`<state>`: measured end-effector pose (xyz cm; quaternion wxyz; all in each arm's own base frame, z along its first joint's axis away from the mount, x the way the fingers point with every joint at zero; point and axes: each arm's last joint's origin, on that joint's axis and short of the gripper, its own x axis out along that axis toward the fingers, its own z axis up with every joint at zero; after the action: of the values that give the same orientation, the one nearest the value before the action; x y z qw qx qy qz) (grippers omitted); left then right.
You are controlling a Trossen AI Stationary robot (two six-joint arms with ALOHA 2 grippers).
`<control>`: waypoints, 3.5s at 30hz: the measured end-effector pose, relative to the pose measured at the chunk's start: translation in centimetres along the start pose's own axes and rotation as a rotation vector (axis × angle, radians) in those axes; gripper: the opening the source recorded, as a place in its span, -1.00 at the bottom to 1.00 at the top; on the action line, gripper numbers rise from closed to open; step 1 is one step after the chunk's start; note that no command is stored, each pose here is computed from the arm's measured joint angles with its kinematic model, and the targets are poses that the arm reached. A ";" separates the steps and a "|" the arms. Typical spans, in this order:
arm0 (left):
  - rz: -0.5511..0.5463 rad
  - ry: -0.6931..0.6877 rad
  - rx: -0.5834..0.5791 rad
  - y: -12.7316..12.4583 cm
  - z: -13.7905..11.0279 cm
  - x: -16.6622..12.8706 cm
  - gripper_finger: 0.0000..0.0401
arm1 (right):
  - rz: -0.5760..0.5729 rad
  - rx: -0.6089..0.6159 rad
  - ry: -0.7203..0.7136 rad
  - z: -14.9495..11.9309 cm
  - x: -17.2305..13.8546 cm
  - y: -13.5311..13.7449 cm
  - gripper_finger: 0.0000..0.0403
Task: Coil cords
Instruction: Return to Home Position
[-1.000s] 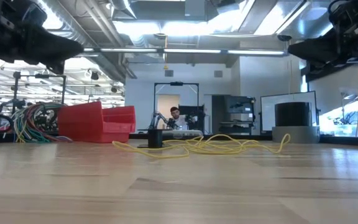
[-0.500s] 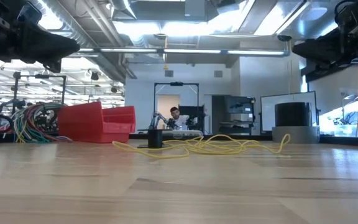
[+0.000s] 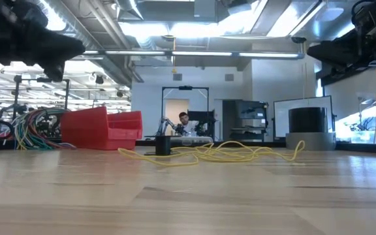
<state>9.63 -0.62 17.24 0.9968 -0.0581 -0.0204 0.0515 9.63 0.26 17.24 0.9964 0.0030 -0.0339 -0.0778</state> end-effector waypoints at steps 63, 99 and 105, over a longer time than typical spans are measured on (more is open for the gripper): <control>0.030 0.011 -0.655 0.1 -0.2 0.1 -0.72 | -0.001 0.000 0.005 -0.1 0.0 0.0 -0.88; 0.030 0.012 -0.655 0.1 -0.2 0.1 -0.72 | -0.001 0.000 0.005 -0.1 0.0 0.0 -0.88; 0.030 0.011 -0.655 0.1 -0.2 0.1 -0.72 | -0.001 0.000 0.005 -0.1 0.0 0.0 -0.88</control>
<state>9.70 -0.57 17.05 0.9243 -0.3763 -0.0294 0.0566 9.64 0.26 17.16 0.9964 0.0031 -0.0314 -0.0782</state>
